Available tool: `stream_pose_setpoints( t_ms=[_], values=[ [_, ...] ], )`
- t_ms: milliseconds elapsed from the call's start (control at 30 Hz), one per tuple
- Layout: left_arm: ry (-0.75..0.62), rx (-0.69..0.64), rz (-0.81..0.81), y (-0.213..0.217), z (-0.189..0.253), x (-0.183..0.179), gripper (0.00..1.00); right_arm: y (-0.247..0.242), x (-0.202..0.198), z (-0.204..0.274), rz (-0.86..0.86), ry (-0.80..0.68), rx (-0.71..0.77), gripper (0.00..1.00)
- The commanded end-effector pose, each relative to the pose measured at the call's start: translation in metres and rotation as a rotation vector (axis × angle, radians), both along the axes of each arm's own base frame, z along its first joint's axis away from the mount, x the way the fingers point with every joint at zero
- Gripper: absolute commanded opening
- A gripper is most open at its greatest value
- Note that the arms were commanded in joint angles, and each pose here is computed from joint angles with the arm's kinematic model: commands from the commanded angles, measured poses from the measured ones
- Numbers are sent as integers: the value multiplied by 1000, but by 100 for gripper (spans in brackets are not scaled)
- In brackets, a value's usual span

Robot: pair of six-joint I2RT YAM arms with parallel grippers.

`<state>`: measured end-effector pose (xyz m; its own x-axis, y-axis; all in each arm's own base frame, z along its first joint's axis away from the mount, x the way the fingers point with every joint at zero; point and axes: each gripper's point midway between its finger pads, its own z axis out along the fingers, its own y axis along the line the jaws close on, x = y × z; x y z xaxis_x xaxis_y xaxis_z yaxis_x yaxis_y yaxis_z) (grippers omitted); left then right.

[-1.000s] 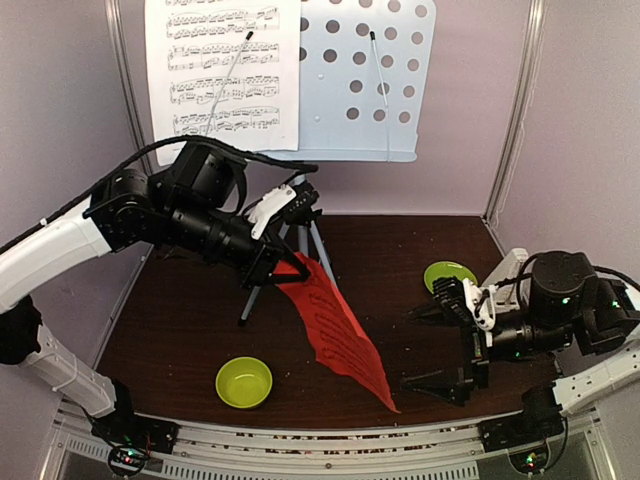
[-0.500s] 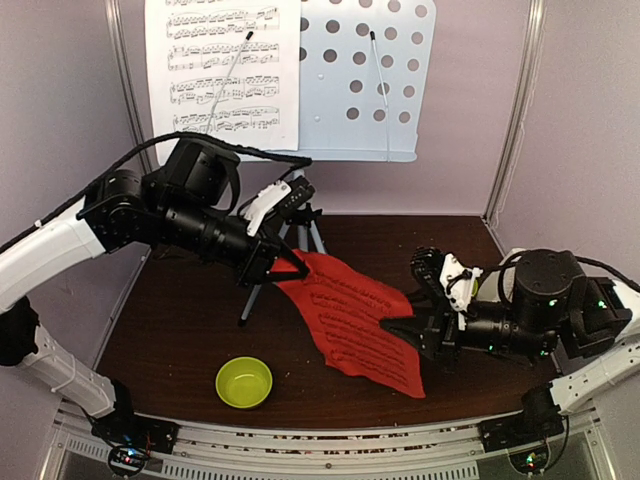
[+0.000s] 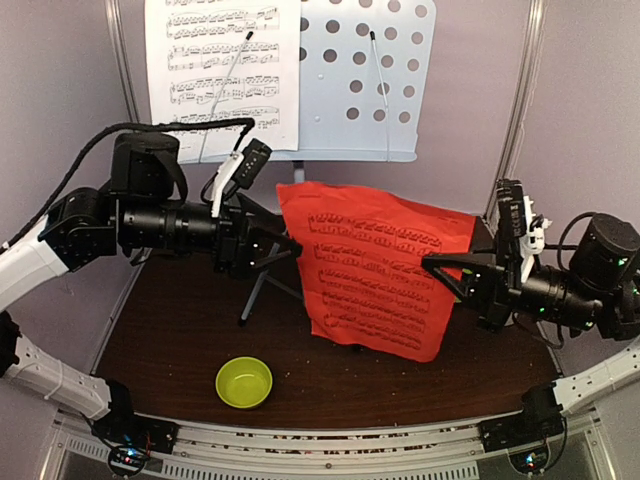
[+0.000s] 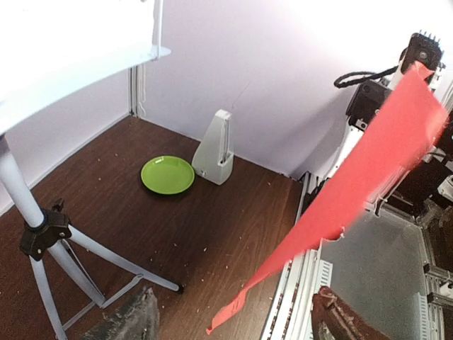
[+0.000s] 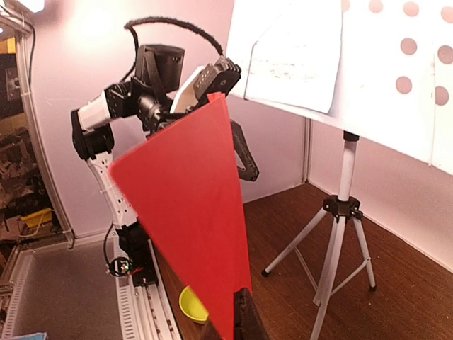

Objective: Set up the instrument practice props

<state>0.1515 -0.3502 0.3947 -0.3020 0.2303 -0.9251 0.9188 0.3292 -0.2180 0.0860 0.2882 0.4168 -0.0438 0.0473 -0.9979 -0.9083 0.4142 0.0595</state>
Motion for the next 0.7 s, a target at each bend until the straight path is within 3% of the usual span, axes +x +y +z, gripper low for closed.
stream_pose_setpoints(
  t_ms=[0, 267, 433, 533, 667],
  values=[
    [-140, -216, 27, 8, 51, 1, 77, -7, -16, 45, 104, 20, 145, 0],
    [-223, -246, -39, -3, 68, -17, 78, -19, -20, 87, 144, 18, 243, 0],
    [-238, -262, -82, -19, 82, -26, 71, -18, -15, 85, 152, 25, 227, 0],
    [-253, -283, -109, -25, 96, -33, 56, -21, -4, 87, 114, 31, 228, 0],
    [-275, -286, -89, -25, 112, -35, 26, -26, 14, 94, 57, 43, 242, 0]
  ],
)
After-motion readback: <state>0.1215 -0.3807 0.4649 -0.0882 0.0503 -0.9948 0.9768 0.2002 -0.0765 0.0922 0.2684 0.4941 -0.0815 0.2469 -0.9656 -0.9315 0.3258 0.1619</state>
